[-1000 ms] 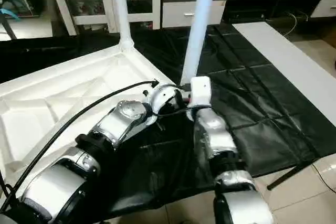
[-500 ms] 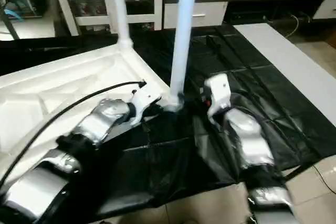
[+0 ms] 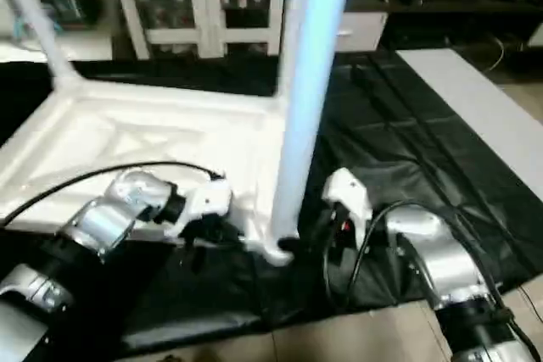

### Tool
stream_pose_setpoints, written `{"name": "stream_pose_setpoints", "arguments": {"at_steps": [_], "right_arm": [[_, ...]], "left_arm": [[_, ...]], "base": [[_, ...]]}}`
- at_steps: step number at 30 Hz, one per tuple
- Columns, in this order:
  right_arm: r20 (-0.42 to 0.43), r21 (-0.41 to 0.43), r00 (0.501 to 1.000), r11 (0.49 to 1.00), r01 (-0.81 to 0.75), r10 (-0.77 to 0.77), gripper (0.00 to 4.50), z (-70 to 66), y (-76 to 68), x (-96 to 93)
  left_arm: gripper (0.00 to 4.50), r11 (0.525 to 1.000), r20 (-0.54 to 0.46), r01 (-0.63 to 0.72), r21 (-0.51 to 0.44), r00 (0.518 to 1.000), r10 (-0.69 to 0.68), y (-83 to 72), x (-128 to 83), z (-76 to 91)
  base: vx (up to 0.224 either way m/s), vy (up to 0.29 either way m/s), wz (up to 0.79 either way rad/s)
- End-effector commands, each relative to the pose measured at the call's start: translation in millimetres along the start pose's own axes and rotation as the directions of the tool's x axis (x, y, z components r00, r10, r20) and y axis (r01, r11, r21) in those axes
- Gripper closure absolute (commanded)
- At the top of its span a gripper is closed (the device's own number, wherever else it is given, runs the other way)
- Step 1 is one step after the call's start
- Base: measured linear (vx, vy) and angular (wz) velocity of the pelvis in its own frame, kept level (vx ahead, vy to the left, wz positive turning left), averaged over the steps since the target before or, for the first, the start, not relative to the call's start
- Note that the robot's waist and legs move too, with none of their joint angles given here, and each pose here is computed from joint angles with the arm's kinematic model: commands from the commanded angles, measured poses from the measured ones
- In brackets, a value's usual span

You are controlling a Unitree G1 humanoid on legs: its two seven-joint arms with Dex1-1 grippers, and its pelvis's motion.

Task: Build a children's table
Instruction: Rotate leg to tighten

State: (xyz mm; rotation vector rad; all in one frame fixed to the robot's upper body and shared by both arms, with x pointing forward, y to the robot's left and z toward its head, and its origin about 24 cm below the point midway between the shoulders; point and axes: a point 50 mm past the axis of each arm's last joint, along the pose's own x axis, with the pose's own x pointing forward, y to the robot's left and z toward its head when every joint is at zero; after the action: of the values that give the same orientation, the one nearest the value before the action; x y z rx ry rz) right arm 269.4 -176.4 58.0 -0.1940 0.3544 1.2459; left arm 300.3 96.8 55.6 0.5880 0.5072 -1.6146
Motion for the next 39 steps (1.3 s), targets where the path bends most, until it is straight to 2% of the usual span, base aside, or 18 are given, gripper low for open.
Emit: {"name": "stream_pose_setpoints", "arguments": {"at_steps": [1, 6, 13, 24, 30, 34, 39], "right_arm": [[-0.014, -0.027, 1.0, 0.999, -0.027, 0.026, 0.05, 6.6, -0.6, 0.5], [-0.081, -0.042, 0.991, 0.993, -0.113, 0.109, 0.05, 4.9, 4.1, 2.9], [-0.075, -0.055, 0.991, 0.992, -0.117, 0.113, 0.05, 5.4, -2.0, 13.1], [-0.078, -0.032, 0.981, 0.983, -0.182, 0.179, 1.17, 1.3, 0.0, 15.6], [-0.083, -0.027, 0.978, 0.98, -0.195, 0.192, 1.64, -1.6, 0.5, 16.0], [-0.084, -0.025, 0.978, 0.98, -0.196, 0.193, 1.86, -2.5, 0.3, 16.8], [-0.088, -0.024, 0.977, 0.98, -0.197, 0.195, 1.91, -4.1, 0.3, 18.2]], "left_arm": [[4.5, 0.997, -0.053, 0.081, -0.008, 0.995, -0.081, -10.4, 13, -8.0], [4.5, 0.997, -0.058, 0.078, -0.002, 0.995, -0.078, -10.3, 11, -5.4], [4.5, 0.997, -0.062, 0.072, -0.002, 0.995, -0.072, -11.0, 13, -5.8], [4.5, 0.998, -0.064, 0.064, -0.011, 0.996, -0.065, -12.4, 14, -7.0], [4.5, 0.998, -0.067, 0.067, -0.015, 0.995, -0.068, -13.8, 14, -7.6], [4.5, 0.998, -0.07, 0.066, -0.017, 0.995, -0.067, -13.5, 14, -8.2], [4.5, 0.998, -0.073, 0.067, -0.02, 0.995, -0.068, -13.5, 13, -8.5]], "base": [[0.0, 0.0, 0.0], [0.0, 0.0, 0.0], [0.0, 0.0, 0.0], [0.0, 0.0, 0.0], [0.0, 0.0, 0.0], [0.0, 0.0, 0.0], [0.0, 0.0, 0.0]]}}
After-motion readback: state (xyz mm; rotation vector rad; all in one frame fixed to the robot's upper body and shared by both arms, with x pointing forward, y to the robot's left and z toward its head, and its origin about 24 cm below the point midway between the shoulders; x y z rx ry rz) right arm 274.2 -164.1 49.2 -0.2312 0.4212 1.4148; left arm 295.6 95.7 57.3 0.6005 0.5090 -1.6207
